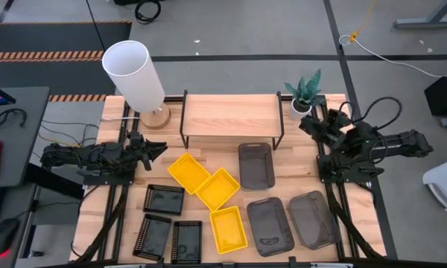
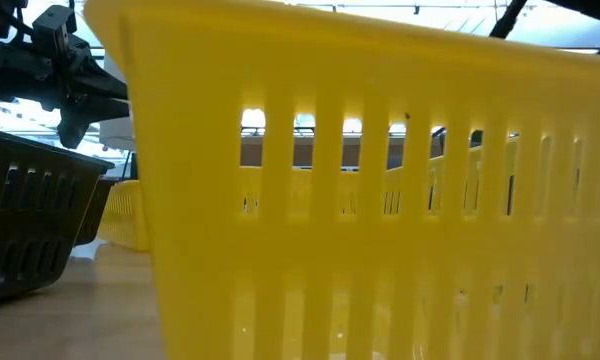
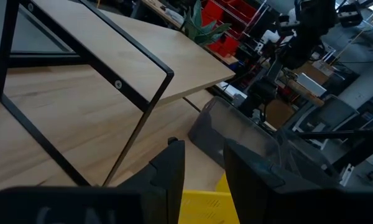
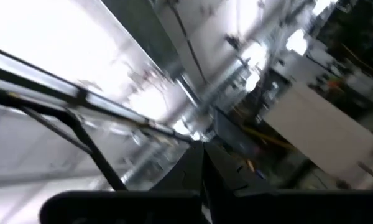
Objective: Stack baskets on shelf by color
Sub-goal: Stack the bottom right transparent black bin on top of the bottom left black bin
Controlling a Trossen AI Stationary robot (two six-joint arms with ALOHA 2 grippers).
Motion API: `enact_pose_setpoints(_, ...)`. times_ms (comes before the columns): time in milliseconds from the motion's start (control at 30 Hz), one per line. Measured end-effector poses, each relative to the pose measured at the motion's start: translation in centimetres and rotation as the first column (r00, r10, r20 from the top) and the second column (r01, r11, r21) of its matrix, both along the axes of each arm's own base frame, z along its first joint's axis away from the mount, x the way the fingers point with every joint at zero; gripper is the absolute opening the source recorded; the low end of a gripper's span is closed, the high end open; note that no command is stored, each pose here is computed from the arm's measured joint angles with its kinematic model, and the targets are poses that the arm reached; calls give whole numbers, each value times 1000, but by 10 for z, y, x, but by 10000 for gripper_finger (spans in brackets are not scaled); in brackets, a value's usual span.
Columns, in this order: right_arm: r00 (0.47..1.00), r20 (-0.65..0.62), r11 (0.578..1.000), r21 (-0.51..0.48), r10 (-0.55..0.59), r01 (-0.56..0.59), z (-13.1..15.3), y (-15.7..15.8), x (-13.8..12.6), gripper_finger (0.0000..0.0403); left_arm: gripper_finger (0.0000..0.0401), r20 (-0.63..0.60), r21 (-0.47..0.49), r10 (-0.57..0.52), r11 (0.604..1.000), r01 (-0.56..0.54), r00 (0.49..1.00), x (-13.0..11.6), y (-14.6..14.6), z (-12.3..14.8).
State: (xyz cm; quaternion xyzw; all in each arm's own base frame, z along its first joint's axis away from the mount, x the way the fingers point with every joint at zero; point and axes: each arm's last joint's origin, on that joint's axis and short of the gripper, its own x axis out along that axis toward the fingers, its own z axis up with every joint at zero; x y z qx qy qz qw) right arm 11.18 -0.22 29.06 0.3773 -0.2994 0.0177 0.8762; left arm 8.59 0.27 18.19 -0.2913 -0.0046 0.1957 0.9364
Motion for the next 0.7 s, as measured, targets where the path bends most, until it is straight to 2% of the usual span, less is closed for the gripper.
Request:
enact_pose_setpoints(133, 970, -244, 1000, 25, 5, 1, -2, 0, 13, 8, 117, 0, 0, 0, 1000, 0, 1000, 0, 0, 0)
enact_pose_setpoints(300, 876, -482, 1000, 13, -3, 10, 14, -1, 21, 7, 117, 0, 0, 0, 1000, 0, 1000, 0, 0, 0)
enact_pose_setpoints(400, 780, -625, 1000, -11, -18, 15, 22, -2, 22, 8, 117, 0, 0, 0, 1000, 0, 1000, 0, 0, 0)
enact_pose_setpoints(500, 651, -759, 1000, -25, -27, 12, 23, -2, 21, 9, 117, 0, 0, 0, 1000, 0, 1000, 0, 0, 0)
enact_pose_setpoints(700, 398, -913, 995, 56, 83, -79, 25, 0, 23, 9, 117, 0, 0, 0, 1000, 0, 1000, 0, 0, 0)
